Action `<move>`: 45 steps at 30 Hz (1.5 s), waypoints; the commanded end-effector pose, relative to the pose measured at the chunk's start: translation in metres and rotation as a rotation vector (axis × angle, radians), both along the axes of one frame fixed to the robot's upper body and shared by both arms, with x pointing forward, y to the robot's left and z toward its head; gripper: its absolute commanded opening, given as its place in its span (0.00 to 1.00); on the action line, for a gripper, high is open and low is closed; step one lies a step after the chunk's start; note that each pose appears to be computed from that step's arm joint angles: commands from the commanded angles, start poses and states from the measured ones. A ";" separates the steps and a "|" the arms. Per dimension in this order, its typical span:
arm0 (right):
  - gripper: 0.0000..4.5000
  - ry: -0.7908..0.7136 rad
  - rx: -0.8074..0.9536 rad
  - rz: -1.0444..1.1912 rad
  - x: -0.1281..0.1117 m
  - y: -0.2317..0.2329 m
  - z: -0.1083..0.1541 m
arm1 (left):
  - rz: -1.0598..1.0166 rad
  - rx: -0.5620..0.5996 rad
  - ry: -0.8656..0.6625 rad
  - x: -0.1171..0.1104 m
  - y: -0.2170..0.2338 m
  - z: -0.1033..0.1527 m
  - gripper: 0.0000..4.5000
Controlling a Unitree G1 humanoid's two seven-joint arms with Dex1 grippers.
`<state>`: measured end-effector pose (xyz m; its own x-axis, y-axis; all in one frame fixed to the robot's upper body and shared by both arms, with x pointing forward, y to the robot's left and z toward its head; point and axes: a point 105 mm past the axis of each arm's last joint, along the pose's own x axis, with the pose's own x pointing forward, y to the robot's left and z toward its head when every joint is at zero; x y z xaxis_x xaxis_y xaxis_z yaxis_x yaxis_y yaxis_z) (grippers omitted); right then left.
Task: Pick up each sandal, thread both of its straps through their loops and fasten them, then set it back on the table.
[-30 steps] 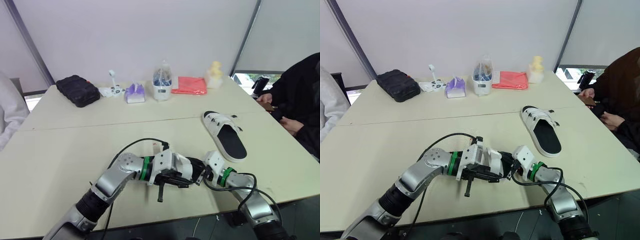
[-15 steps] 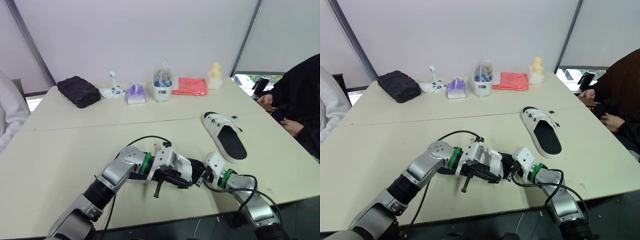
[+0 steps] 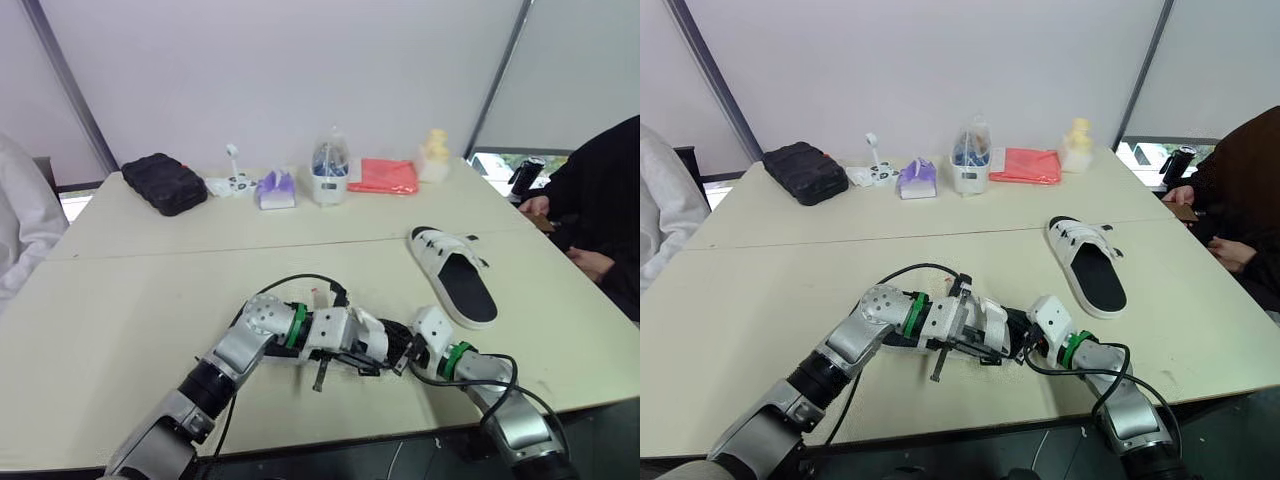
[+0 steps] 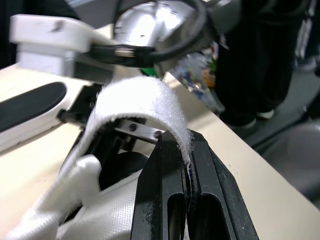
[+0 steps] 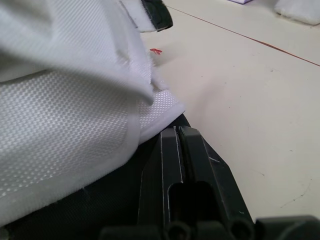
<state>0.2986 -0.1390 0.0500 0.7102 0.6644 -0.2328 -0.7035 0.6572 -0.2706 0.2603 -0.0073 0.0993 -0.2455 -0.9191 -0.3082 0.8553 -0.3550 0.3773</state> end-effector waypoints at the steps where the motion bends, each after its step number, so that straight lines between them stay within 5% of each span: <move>1: 0.00 0.264 -0.051 0.056 -0.037 0.010 -0.063 | -0.022 0.183 0.062 -0.009 0.018 -0.040 0.00; 11: 0.00 0.265 -0.043 0.051 -0.037 0.012 -0.063 | 0.131 0.178 0.254 -0.004 0.017 -0.053 0.00; 18: 0.00 0.264 -0.046 0.055 -0.035 0.011 -0.063 | 0.227 0.062 0.411 0.004 0.010 -0.024 0.00; 33: 0.00 0.240 -0.027 0.097 -0.029 0.026 -0.057 | 0.301 0.029 0.165 0.011 0.027 -0.012 0.00; 40: 0.00 0.230 -0.001 0.143 -0.033 0.039 -0.049 | 0.303 0.148 0.070 0.002 0.052 -0.025 0.00; 45: 0.00 0.235 0.001 0.146 -0.032 0.041 -0.051 | 0.304 0.114 0.130 -0.002 0.051 -0.019 0.00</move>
<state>0.2945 -0.1133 0.0495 0.6622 0.7182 -0.2136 -0.7485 0.6211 -0.2321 0.2559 0.0291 0.0995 -0.0357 -0.9425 -0.3323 0.9349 -0.1490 0.3222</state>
